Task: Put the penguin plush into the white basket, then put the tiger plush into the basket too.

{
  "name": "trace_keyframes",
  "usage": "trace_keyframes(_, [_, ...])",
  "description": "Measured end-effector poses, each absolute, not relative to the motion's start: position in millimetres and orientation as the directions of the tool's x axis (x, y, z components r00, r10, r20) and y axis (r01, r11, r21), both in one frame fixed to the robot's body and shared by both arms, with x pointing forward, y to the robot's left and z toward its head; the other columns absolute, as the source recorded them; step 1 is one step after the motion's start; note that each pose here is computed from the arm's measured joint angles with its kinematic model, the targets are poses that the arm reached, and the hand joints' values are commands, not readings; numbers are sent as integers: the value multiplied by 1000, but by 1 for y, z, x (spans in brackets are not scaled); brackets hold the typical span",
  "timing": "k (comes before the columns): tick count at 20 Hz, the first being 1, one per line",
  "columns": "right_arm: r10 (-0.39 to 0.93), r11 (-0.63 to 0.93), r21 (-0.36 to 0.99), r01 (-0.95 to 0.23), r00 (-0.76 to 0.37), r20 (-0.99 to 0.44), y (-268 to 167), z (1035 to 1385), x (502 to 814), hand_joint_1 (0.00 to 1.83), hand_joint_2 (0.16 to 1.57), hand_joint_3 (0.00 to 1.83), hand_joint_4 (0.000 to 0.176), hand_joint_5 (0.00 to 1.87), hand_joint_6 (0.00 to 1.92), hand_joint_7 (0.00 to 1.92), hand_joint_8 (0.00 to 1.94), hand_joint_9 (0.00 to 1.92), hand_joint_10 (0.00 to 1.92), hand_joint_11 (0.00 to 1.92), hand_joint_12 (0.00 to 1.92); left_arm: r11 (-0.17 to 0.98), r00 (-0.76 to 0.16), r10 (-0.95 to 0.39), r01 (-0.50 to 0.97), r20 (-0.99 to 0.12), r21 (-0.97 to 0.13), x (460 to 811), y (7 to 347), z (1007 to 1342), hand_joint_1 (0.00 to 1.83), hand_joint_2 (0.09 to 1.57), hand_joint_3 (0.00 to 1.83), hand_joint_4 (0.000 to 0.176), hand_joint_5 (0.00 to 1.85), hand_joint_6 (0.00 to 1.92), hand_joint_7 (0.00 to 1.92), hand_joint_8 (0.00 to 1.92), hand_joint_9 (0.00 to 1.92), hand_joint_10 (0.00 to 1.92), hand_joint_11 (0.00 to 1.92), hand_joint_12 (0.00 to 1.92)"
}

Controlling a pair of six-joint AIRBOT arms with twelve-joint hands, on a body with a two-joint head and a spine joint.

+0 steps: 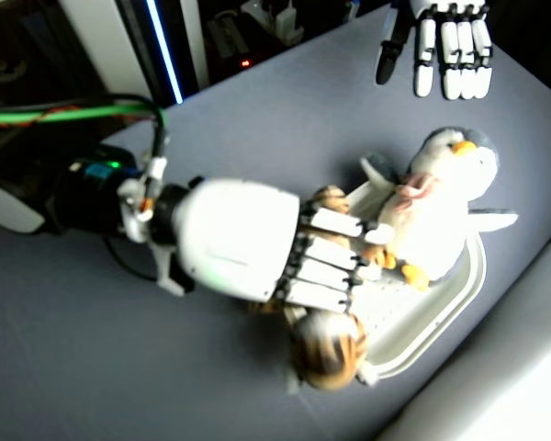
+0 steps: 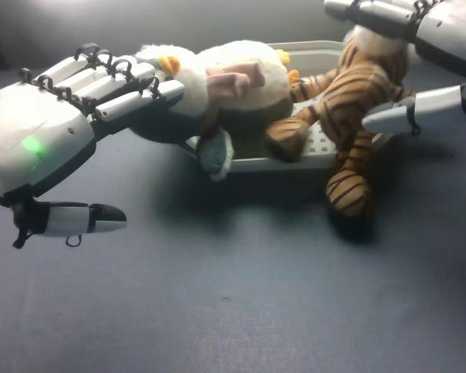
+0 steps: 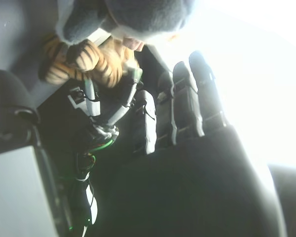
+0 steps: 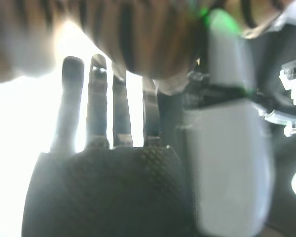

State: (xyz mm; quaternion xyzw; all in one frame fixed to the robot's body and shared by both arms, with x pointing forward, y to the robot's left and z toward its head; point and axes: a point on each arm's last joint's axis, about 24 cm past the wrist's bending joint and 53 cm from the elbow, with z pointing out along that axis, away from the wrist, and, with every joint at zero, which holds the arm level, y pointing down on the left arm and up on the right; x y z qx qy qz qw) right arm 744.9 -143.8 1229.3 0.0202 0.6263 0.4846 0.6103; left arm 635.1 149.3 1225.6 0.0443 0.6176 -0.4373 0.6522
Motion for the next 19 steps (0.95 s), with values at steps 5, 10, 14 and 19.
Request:
trace_keyframes(5, [674,400,683,-611,-309,-671,-149,1224,691,729,1029,16,176,0,0,0,0,0,0,0,0,567,-189,-589,596,-786,-569,628,162,1216,922,910,6,175,86,2,174,8,105,7,0,305])
trace_keyframes(10, [797,215,808,-548,-380,-470,-189,1200,650,660,997,0,176,0,0,0,0,0,0,0,0,478,-174,-699,608,-694,-634,602,182,1227,858,952,0,174,29,0,59,0,35,0,1,144])
trace_keyframes(14, [838,87,769,-634,-371,-401,-195,1229,615,529,1111,7,51,115,9,174,9,239,22,288,101,427,-133,-769,622,-626,-656,595,201,1241,771,958,1,124,10,1,100,1,119,9,0,324])
trace_keyframes(19, [859,35,722,-691,-349,-375,-203,1252,595,447,1234,9,9,345,7,429,4,422,1,285,110,357,-105,-813,688,-573,-632,582,204,1263,103,1266,16,43,565,113,255,4,318,6,0,599])
